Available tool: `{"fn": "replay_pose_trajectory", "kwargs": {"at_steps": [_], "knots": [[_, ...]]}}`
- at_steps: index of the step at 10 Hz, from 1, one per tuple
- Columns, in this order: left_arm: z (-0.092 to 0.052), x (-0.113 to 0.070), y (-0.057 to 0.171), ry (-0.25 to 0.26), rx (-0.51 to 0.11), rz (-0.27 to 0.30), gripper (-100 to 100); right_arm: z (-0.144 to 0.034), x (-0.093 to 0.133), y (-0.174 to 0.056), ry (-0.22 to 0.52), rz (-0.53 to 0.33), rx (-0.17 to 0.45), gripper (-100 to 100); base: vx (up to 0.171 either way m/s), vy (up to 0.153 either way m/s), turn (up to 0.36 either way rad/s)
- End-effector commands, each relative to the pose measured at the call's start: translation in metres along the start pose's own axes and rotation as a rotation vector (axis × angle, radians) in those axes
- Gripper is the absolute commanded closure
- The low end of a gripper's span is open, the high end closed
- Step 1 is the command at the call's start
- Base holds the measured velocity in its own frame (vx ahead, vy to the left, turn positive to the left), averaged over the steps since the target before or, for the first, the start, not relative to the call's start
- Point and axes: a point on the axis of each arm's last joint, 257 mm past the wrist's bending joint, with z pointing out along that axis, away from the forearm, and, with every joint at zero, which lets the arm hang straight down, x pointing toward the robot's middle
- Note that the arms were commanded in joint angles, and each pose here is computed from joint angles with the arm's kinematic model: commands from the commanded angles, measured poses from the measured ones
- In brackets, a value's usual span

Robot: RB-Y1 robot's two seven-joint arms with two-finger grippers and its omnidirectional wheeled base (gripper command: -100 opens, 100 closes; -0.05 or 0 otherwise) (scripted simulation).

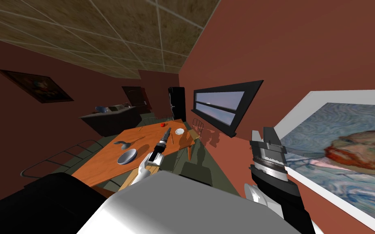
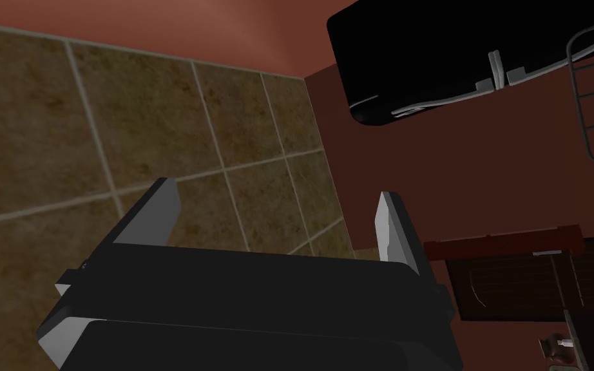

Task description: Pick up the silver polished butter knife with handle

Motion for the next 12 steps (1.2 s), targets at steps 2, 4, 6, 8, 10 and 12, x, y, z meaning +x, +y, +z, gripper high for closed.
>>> {"fn": "replay_pose_trajectory", "kwargs": {"at_steps": [2,4,6,8,10,12], "knots": [[0.001,0.006,0.028,0.028,-0.057,0.040,-100,0.000,0.000,0.000,0.000,0.000,0.000,0,0.009,-0.043,-0.033],[0.001,0.010,0.050,0.053,-0.104,0.079,-100,0.000,0.000,0.000,0.000,0.000,0.000,0,0.019,-0.056,-0.033],[0.001,0.013,0.072,0.078,-0.148,0.118,-100,0.000,0.000,0.000,0.000,0.000,0.000,0,0.023,-0.045,-0.036],[0.000,0.016,0.094,0.103,-0.195,0.157,-100,0.000,0.000,0.000,0.000,0.000,0.000,0,0.010,-0.021,-0.021],[-0.004,0.017,0.117,0.129,-0.245,0.196,-100,0.000,0.000,0.000,0.000,0.000,0.000,0,0.026,-0.042,-0.045],[-0.010,0.020,0.129,0.138,-0.272,0.197,-100,0.000,0.000,0.000,0.000,0.000,0.000,0,0.022,-0.028,-0.011]]}}
